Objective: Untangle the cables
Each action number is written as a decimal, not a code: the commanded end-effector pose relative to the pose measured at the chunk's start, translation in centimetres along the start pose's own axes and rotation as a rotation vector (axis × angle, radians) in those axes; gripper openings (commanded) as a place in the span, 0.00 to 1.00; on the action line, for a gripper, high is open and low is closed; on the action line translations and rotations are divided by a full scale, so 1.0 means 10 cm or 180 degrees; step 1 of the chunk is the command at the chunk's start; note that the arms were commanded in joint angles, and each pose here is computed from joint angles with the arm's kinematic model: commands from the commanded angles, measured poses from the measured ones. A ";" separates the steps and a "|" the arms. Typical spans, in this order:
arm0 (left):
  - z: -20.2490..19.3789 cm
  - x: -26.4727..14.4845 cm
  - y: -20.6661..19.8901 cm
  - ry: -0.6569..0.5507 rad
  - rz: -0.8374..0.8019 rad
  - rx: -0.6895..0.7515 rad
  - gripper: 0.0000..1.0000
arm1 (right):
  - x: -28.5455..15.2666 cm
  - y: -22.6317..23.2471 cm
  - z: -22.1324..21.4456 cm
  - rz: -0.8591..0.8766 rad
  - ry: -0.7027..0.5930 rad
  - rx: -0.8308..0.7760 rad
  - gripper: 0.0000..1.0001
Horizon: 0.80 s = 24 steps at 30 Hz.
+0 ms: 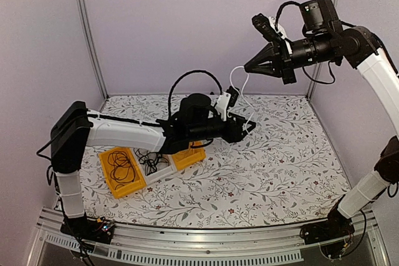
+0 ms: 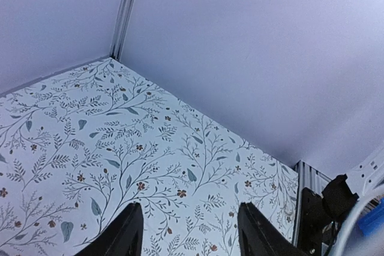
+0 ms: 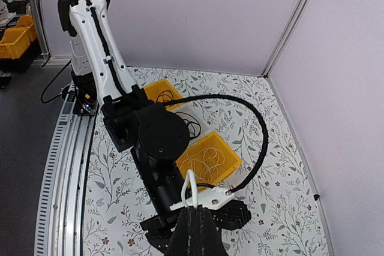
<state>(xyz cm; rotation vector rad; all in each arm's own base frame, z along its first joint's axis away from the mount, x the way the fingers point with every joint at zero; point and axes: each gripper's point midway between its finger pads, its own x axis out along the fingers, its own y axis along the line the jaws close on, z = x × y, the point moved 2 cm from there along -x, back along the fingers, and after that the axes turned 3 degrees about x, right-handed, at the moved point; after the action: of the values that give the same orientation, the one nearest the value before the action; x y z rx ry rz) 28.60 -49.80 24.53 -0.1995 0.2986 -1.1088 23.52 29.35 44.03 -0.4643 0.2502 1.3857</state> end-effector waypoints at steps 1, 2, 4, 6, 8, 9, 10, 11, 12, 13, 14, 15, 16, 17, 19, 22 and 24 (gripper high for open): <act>-0.25 0.04 0.03 0.0109 -0.0100 -0.0226 0.62 | -0.30 0.03 0.41 -0.0142 -0.0429 0.0014 0.00; -0.32 -0.01 0.07 0.0150 -0.0040 -0.0258 0.65 | -0.34 0.03 0.48 -0.0171 -0.0498 0.0007 0.00; -0.43 -0.13 0.15 0.0226 0.0109 -0.0293 0.69 | -0.41 0.01 0.60 -0.0227 -0.0626 -0.0030 0.00; -0.57 -0.26 0.22 0.0342 0.0234 -0.0326 0.71 | -0.49 -0.02 0.77 -0.0304 -0.0796 -0.0082 0.00; -0.72 -0.38 0.27 0.0479 0.0304 -0.0376 0.71 | -0.60 -0.06 0.96 -0.0413 -0.0981 -0.0162 0.00; -0.80 -0.44 0.28 0.0531 0.0324 -0.0396 0.71 | -0.64 -0.09 1.04 -0.0491 -0.1065 -0.0189 0.00; -0.86 -0.50 0.29 0.0575 0.0343 -0.0419 0.71 | -0.69 -0.12 1.12 -0.0572 -0.1155 -0.0243 0.00; -0.92 -0.55 0.30 0.0610 0.0374 -0.0448 0.71 | -0.74 -0.15 1.19 -0.0645 -0.1237 -0.0277 0.00; -0.95 -0.60 0.31 0.0632 0.0402 -0.0472 0.71 | -0.78 -0.17 1.26 -0.0708 -0.1317 -0.0321 0.00; -0.98 -0.64 0.32 0.0643 0.0431 -0.0495 0.71 | -0.83 -0.19 1.33 -0.0769 -0.1401 -0.0369 0.00; -1.01 -0.68 0.32 0.0653 0.0455 -0.0502 0.71 | -0.88 -0.20 1.40 -0.0833 -0.1487 -0.0415 0.00; -1.03 -0.71 0.33 0.0667 0.0474 -0.0504 0.71 | -0.95 -0.20 1.47 -0.0897 -0.1580 -0.0467 0.00; -1.04 -0.74 0.34 0.0676 0.0496 -0.0503 0.71 | -1.00 -0.22 1.54 -0.0941 -0.1650 -0.0493 0.00; -1.04 -0.76 0.33 0.0684 0.0509 -0.0500 0.72 | -1.05 -0.22 1.60 -0.0985 -0.1720 -0.0536 0.00; -1.02 -0.82 0.35 0.0690 0.0572 -0.0487 0.71 | -1.11 -0.24 1.69 -0.1057 -0.1824 -0.0603 0.00; -1.00 -0.94 0.37 0.0741 0.0687 -0.0490 0.72 | -1.13 -0.28 1.77 -0.1118 -0.1936 -0.0689 0.00; -0.99 -1.06 0.43 0.0771 0.0853 -0.0511 0.72 | -1.12 -0.30 1.81 -0.1121 -0.1996 -0.0740 0.00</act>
<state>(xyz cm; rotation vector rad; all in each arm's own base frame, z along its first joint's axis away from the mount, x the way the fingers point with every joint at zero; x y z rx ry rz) 24.65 -40.63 14.36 -0.1696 0.6075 -0.9233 21.99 27.36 63.58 -0.2520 -0.4019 1.1893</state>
